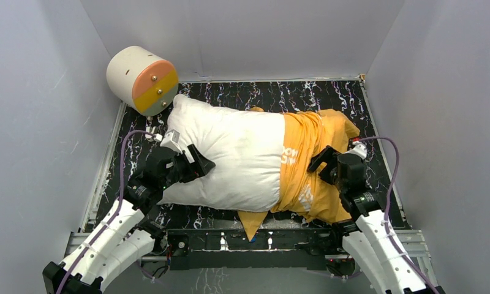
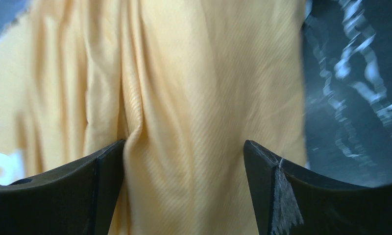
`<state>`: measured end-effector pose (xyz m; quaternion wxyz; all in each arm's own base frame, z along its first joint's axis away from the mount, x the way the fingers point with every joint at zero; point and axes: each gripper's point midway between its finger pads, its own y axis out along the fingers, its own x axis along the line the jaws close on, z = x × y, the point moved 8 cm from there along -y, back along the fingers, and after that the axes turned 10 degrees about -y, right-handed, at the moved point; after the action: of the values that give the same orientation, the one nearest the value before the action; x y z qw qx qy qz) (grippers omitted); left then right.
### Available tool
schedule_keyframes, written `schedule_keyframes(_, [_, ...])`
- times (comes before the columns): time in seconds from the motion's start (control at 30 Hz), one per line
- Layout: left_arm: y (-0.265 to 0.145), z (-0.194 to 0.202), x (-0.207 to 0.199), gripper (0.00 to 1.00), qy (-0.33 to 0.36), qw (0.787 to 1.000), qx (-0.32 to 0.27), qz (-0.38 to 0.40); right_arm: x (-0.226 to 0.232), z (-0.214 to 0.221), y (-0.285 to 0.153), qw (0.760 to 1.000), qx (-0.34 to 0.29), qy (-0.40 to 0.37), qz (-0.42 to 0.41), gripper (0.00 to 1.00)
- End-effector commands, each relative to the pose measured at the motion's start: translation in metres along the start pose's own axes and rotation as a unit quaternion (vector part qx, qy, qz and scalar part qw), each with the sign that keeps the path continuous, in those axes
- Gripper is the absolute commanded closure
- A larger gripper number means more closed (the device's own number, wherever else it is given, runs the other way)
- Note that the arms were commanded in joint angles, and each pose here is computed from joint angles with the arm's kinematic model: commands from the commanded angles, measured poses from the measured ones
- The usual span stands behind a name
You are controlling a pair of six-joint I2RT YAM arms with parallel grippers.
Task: Remove the pillowcase from the pillow
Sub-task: Remove the pillow from the pillowcase.
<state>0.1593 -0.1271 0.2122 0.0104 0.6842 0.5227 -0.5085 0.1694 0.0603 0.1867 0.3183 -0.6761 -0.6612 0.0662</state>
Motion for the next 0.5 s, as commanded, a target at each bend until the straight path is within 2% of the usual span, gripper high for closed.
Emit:
schedule_keyframes(0.0, [-0.01,0.028,0.006,0.22,-0.012,0.992,0.123,0.005,0.026,0.024,0.008,0.987,0.059,0.022,-0.15,0.1])
schedule_keyframes(0.13, [-0.02,0.026,-0.009,0.16,-0.011,0.988,0.143,0.05,0.028,0.029,0.018,0.98,0.14,-0.024,-0.142,0.14])
schedule_keyframes(0.23, [-0.03,0.023,-0.02,0.18,-0.005,0.986,0.152,0.073,0.024,0.03,0.024,0.978,0.174,-0.042,-0.11,0.11])
schedule_keyframes(0.37, [-0.043,0.022,-0.03,0.17,0.001,0.98,0.166,0.106,0.018,0.031,0.026,0.983,0.168,-0.028,-0.071,0.08])
schedule_keyframes(0.47, [-0.051,0.025,-0.025,0.16,-0.001,0.981,0.169,0.093,0.019,0.02,0.018,0.987,0.149,-0.027,-0.06,0.07])
